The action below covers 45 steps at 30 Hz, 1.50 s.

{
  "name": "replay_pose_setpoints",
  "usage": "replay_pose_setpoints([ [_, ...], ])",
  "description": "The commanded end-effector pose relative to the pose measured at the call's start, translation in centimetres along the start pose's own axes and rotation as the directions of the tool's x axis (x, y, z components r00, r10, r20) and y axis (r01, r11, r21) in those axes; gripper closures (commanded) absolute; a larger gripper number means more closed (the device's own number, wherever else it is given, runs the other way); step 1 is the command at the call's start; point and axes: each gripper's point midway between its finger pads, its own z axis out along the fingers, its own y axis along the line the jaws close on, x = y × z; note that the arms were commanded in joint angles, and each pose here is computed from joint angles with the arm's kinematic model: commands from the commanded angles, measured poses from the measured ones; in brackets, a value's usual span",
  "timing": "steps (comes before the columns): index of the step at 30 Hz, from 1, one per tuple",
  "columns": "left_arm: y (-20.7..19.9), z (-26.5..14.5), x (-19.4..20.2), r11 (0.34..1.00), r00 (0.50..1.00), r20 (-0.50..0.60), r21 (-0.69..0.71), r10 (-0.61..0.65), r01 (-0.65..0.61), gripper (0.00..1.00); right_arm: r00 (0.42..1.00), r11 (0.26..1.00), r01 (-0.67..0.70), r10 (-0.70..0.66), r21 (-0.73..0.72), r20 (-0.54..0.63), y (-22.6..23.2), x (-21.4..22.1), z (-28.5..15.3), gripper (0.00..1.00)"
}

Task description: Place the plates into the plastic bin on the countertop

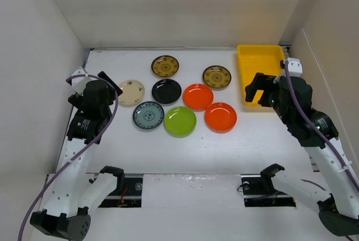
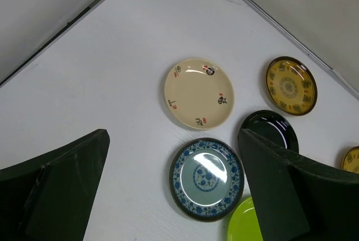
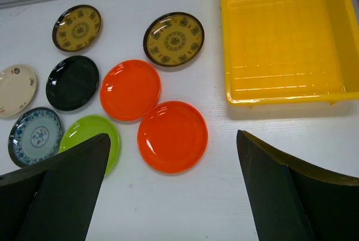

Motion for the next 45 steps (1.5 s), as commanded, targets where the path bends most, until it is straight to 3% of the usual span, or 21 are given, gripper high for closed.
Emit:
replay_pose_setpoints([
  [1, -0.1, 0.2, -0.5, 1.000, 0.999, 0.030, -0.002, -0.030, 0.031, 0.00, 0.999, 0.999, -0.005, 0.007, -0.037, 0.041, 0.6, -1.6, -0.7, 0.00],
  [6, -1.9, 1.1, 1.1, 0.998, 0.996, -0.062, 0.020, -0.065, 0.066, 0.00, 0.999, 0.989, 0.002, 0.003, -0.150, 0.034, 2.7, -1.2, -0.2, 0.00],
  [8, -2.1, 2.3, 2.5, 0.992, 0.986, -0.113, 0.020, -0.121, 0.124, 0.00, 0.999, 0.962, 0.007, 0.004, -0.274, 0.039, 5.1, -1.2, -0.1, 0.00],
  [10, -1.2, 5.0, 3.4, 0.977, 0.964, -0.158, -0.012, -0.214, 0.215, 0.00, 0.999, 0.940, 0.008, 0.005, -0.341, 0.036, 6.4, -0.9, -0.1, 0.00],
  [11, -2.3, 5.5, 5.0, 0.964, 0.939, -0.245, 0.051, -0.241, 0.261, 0.00, 1.000, 0.929, 0.009, 0.003, -0.371, 0.030, 6.9, -0.6, -0.1, 0.00],
  [12, -1.6, 6.4, 6.9, 0.952, 0.914, -0.291, 0.028, -0.283, 0.304, 0.00, 1.000, 0.907, 0.010, 0.000, -0.420, 0.024, 7.9, -0.6, -0.2, 0.00],
  [17, -1.5, 9.7, 9.8, 0.920, 0.883, -0.287, 0.014, -0.372, 0.393, 0.00, 0.999, 0.848, -0.018, -0.007, -0.530, -0.045, 10.3, 1.6, -0.3, 0.00],
  [24, -0.1, 14.3, 14.2, 0.933, 0.884, -0.304, -0.058, -0.356, 0.356, 0.00, 0.997, 0.812, -0.046, -0.001, -0.582, -0.082, 11.3, 3.4, -1.3, 0.00],
  [27, -0.5, 15.5, 15.5, 0.920, 0.859, -0.342, -0.049, -0.381, 0.389, 0.00, 0.997, 0.815, -0.056, 0.012, -0.576, -0.079, 11.2, 3.4, -1.3, 0.00],
  [41, 0.9, 18.7, 19.0, 0.895, 0.810, -0.382, -0.216, -0.445, 0.390, 0.35, 0.995, 0.805, -0.103, 0.073, -0.584, -0.075, 10.9, 3.2, -2.6, 0.00],
  [45, 1.8, 19.4, 20.5, 0.889, 0.795, -0.403, -0.269, -0.454, 0.371, 0.51, 0.994, 0.815, -0.112, 0.084, -0.568, -0.075, 10.5, 3.0, -2.8, 0.00],
])
